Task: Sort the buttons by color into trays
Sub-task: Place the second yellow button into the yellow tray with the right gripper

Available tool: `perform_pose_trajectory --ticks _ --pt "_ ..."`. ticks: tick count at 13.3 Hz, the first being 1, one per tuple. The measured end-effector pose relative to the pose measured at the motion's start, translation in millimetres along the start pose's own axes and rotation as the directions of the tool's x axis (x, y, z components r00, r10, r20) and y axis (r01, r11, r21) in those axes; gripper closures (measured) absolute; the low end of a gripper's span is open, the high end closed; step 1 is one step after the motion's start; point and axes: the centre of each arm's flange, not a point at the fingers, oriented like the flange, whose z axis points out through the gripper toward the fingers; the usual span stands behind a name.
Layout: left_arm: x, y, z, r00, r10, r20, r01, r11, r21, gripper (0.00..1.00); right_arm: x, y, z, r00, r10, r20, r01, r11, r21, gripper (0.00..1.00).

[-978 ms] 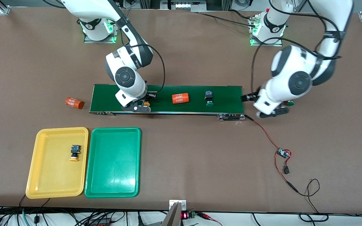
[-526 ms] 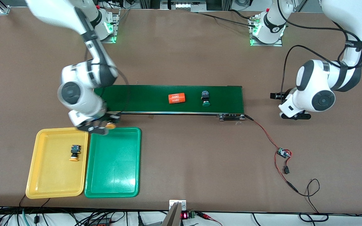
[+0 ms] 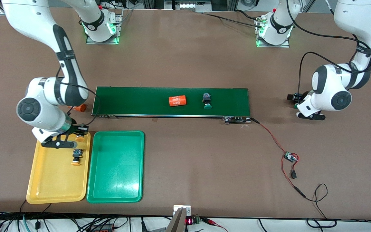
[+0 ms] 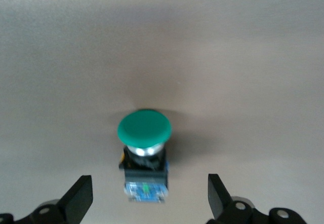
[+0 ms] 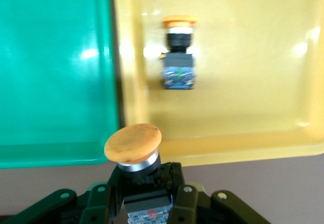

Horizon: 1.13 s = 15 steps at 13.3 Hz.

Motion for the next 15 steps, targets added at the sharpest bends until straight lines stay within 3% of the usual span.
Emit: perform_pose_trajectory --ticks 3,8,9,12,15 --pt "-9.6 2.4 20.3 1.000 0.017 -0.023 -0.017 1.000 0.001 0.04 12.9 45.6 6.4 0.996 -0.090 -0.008 0.090 0.996 -0.011 0.60" --pt "-11.0 -2.0 17.1 0.999 0.048 -0.015 -0.048 0.999 0.000 0.55 31.2 100.6 46.5 0.980 -0.188 -0.059 0.184 0.981 -0.058 0.60" --pt "-10.5 -2.2 10.9 0.999 0.049 0.005 -0.049 0.999 -0.004 0.59 34.5 104.7 52.9 0.979 -0.195 -0.060 0.191 0.980 -0.059 0.60" --pt "-0.9 6.2 -44.7 0.994 0.065 0.091 -0.063 0.998 -0.025 0.59 41.9 106.3 75.6 0.969 -0.227 -0.092 0.224 0.974 -0.046 0.60" --pt "16.6 57.4 -114.9 0.985 0.154 0.078 -0.151 0.988 -0.041 0.59 43.7 108.8 93.3 0.958 -0.260 -0.119 0.259 0.966 -0.029 0.60"
